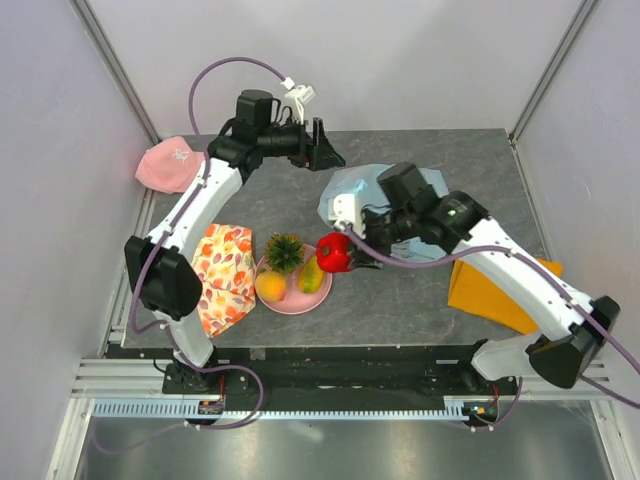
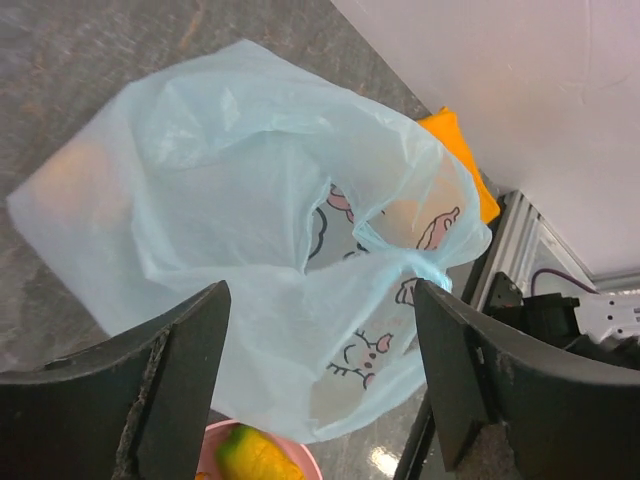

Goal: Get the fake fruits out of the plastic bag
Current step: Place the fake fruit on the plate.

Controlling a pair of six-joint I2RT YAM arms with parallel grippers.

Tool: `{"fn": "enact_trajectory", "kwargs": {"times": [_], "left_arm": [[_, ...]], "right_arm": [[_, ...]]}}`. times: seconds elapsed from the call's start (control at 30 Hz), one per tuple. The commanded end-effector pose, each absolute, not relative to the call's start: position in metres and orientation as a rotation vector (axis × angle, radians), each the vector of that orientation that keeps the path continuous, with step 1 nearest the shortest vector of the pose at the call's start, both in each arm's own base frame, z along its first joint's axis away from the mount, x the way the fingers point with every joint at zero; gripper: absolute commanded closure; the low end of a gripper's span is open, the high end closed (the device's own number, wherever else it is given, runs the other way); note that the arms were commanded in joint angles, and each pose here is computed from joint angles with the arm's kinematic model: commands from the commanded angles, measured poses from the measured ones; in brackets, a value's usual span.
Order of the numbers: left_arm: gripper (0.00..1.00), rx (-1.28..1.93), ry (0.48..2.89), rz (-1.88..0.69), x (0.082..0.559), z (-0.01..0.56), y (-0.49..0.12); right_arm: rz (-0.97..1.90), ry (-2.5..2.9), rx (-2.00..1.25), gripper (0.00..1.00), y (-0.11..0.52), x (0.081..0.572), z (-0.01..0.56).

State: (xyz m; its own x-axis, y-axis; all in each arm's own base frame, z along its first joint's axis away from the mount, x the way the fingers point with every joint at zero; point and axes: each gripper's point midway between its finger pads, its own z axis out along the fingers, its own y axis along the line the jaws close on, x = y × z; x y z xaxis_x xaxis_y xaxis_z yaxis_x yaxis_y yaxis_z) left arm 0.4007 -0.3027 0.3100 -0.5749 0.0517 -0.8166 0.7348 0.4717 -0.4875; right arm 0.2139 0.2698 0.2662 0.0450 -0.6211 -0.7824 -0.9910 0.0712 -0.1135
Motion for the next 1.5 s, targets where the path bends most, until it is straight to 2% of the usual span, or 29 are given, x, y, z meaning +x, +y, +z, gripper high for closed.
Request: {"fn": "enact_trajectory", "kwargs": {"times": [0.0, 0.17, 0.33, 0.47, 0.77, 1.2, 1.47], "left_arm": [[0.18, 0.669, 1.757, -0.976, 0.387, 0.39, -0.26], [0.18, 0.605, 1.731, -0.911, 0.369, 0.408, -0.216], [0.19, 0.583, 1.665, -0.865, 0.333, 0.433, -0.186], [0.19, 0.566, 1.672, -0.869, 0.318, 0.429, -0.176], [0.2, 0.528, 1.716, -0.922, 0.308, 0.41, -0.169], [0.2, 0.507, 1.736, -0.95, 0.309, 0.401, -0.167], [0.2, 0.5, 1.749, -0.978, 0.314, 0.394, -0.168]], "right_arm": [[0.605, 1.534, -1.91, 0.62, 0.293, 0.195, 0.226], [0.526, 1.448, -2.069, 0.62, 0.312, 0.169, 0.19], [0.431, 1.431, -2.098, 0.62, 0.334, 0.169, 0.164], [0.35, 1.44, -2.077, 0.61, 0.347, 0.175, 0.15], [0.24, 1.456, -1.989, 0.6, 0.381, 0.182, 0.13], [0.136, 1.516, -1.982, 0.59, 0.381, 0.196, 0.107], [0.117, 1.552, -1.973, 0.53, 0.382, 0.199, 0.096]]}}
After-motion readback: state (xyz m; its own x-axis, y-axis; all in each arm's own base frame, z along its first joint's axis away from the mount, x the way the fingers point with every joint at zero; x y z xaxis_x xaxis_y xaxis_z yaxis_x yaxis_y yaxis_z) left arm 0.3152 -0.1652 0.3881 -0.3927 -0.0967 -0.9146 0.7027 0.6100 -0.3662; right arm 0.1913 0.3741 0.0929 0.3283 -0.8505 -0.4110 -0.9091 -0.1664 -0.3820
